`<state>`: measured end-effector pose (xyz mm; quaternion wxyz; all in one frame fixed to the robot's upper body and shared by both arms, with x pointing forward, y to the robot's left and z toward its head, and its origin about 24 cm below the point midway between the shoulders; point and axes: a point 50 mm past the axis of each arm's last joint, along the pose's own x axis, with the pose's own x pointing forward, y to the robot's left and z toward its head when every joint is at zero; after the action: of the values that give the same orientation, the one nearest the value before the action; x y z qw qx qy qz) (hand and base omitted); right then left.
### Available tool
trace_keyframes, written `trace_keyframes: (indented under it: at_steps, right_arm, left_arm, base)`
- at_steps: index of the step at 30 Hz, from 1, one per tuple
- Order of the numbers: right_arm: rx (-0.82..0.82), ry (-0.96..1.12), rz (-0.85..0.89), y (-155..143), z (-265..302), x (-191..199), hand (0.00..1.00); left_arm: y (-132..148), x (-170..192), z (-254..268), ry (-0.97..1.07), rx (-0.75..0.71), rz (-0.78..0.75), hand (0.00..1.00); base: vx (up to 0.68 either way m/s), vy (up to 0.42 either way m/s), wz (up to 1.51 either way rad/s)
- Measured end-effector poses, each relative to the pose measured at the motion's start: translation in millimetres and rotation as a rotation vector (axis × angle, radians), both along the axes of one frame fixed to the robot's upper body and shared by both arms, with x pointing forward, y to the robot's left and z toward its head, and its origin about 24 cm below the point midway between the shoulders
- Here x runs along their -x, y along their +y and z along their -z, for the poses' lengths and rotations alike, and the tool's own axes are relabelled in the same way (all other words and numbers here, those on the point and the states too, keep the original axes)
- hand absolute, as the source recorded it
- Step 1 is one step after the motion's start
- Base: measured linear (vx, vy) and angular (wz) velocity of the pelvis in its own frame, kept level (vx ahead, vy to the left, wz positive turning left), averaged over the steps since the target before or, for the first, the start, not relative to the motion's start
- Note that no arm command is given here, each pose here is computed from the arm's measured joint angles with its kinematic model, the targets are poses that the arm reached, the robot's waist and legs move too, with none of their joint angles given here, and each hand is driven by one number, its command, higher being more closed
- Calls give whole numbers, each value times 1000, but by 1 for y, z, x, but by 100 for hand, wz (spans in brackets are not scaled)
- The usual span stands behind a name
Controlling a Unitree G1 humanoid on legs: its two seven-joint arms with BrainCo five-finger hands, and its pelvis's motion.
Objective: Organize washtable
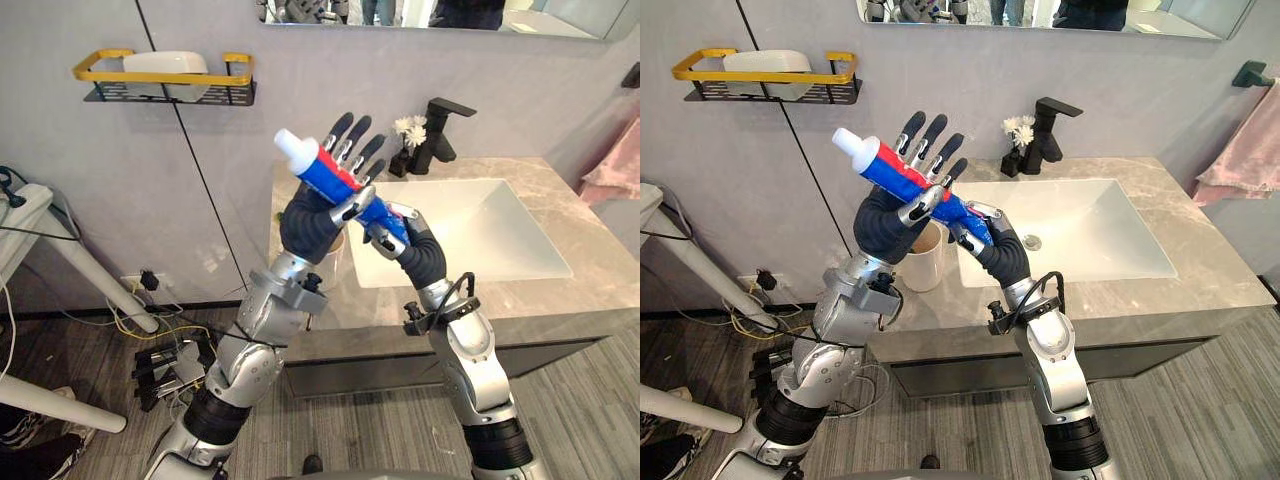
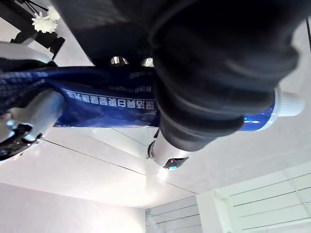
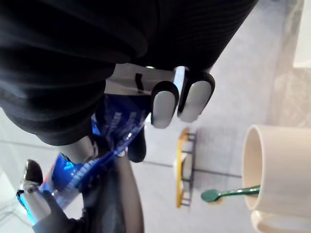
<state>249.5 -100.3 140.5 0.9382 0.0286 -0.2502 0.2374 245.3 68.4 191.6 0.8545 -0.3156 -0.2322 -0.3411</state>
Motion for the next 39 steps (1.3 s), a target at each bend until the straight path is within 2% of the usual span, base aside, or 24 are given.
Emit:
trace_keyframes:
  at_steps: [10,11,23,29,33,39]
  right_arm:
    - [12,20,-8,0,5,2,100]
    - [14,22,-11,0,6,3,0]
    - [24,74,3,-4,14,2,0]
    - [9,141,46,-14,26,5,0]
    - [-6,188,63,-19,35,6,0]
    - [4,264,43,-21,51,14,0]
  left_arm:
    - [0,0,0,0,-1,-2,100]
    - [0,0,0,0,-2,-2,100]
    - [-2,-1,-8,-63,-44,-26,100]
    - [7,-7,-26,-193,-136,-109,100]
    - [23,-17,-44,-268,-176,-198,100]
    - [35,-34,-37,-232,-259,-283,100]
  base:
    - [-18,-25,-4]
    - [-9,-34,-1]
    - [-6,-39,-6]
    - [-10,-38,-4]
    - [-11,-37,-17]
    - [3,-32,-11]
